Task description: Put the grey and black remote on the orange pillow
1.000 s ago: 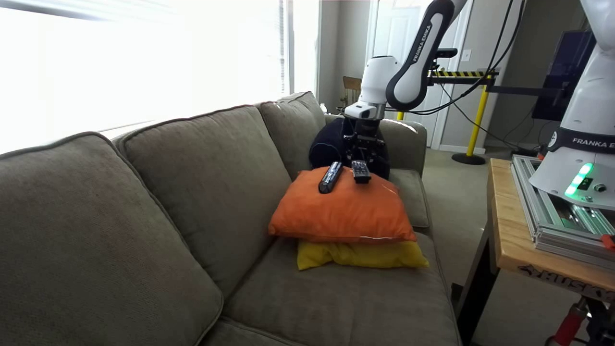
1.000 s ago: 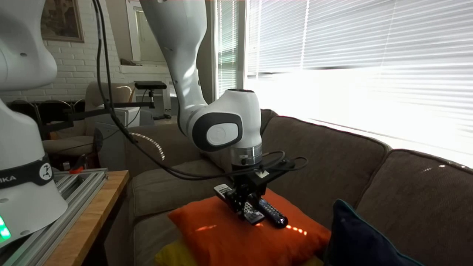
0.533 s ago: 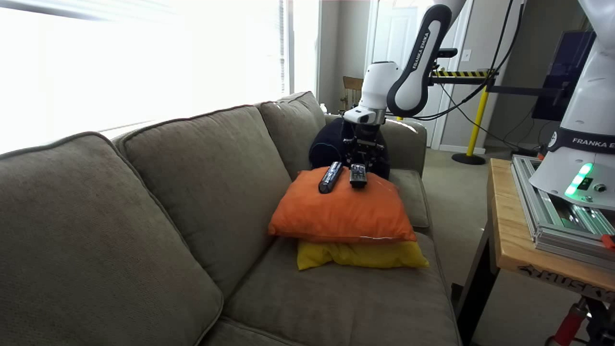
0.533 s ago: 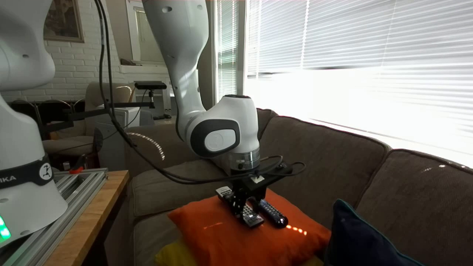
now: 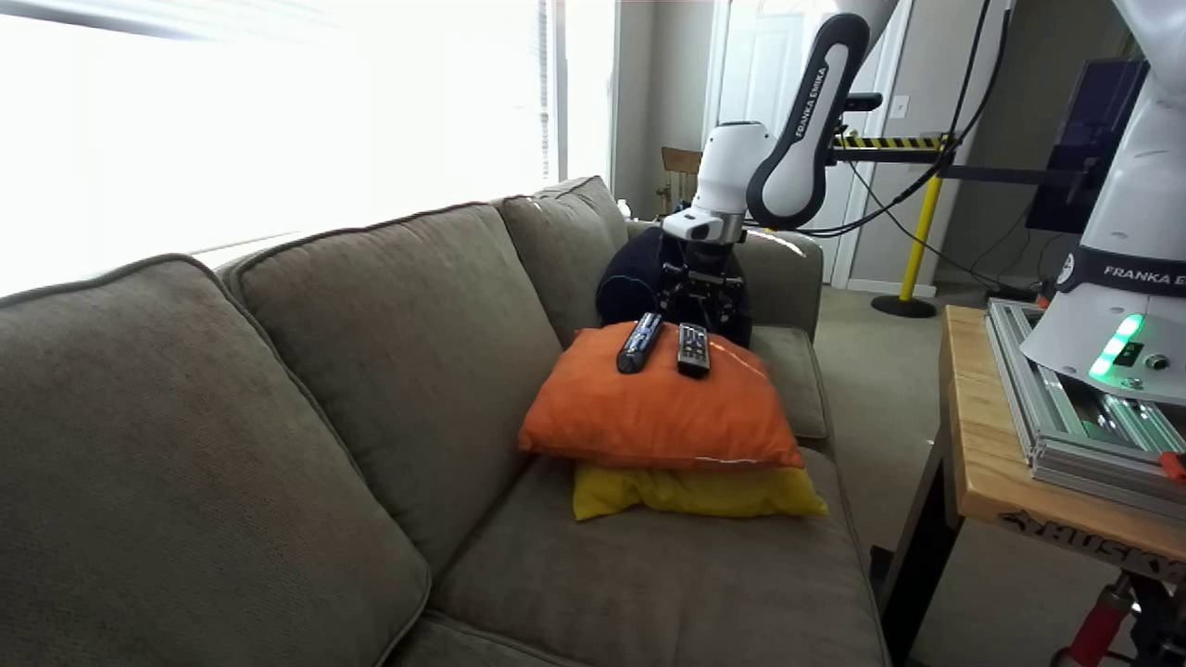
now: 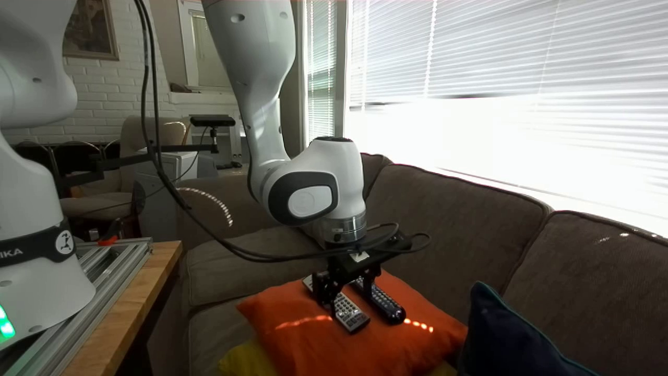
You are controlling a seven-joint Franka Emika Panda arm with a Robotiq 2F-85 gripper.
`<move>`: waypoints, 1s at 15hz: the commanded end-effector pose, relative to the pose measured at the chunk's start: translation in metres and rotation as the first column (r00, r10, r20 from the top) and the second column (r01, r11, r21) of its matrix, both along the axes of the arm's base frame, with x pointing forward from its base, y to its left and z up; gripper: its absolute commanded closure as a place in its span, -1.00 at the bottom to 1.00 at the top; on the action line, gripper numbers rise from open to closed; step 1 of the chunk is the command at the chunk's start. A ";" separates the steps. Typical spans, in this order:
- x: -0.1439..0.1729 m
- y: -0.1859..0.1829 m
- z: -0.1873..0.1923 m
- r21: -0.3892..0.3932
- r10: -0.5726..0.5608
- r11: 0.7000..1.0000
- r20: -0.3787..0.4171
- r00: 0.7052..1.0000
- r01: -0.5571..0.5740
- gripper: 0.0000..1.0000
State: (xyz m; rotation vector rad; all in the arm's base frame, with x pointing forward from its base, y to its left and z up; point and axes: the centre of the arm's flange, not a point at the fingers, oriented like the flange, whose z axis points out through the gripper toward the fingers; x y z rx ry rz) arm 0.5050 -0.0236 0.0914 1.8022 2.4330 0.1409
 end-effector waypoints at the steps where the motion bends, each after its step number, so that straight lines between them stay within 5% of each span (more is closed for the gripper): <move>1: -0.001 0.000 0.006 0.015 -0.037 0.999 0.008 0.999 0.037 -1.00; 4: 0.003 0.000 0.022 0.019 -0.139 0.990 -0.042 0.989 0.140 -1.00; 8: 0.013 0.000 0.052 0.017 -0.343 0.937 -0.128 0.931 0.348 -1.00; 11: 0.019 0.003 0.073 0.030 -0.465 0.877 -0.194 0.864 0.479 -1.00; 15: 0.028 0.009 0.091 0.051 -0.624 0.760 -0.222 0.749 0.648 -1.00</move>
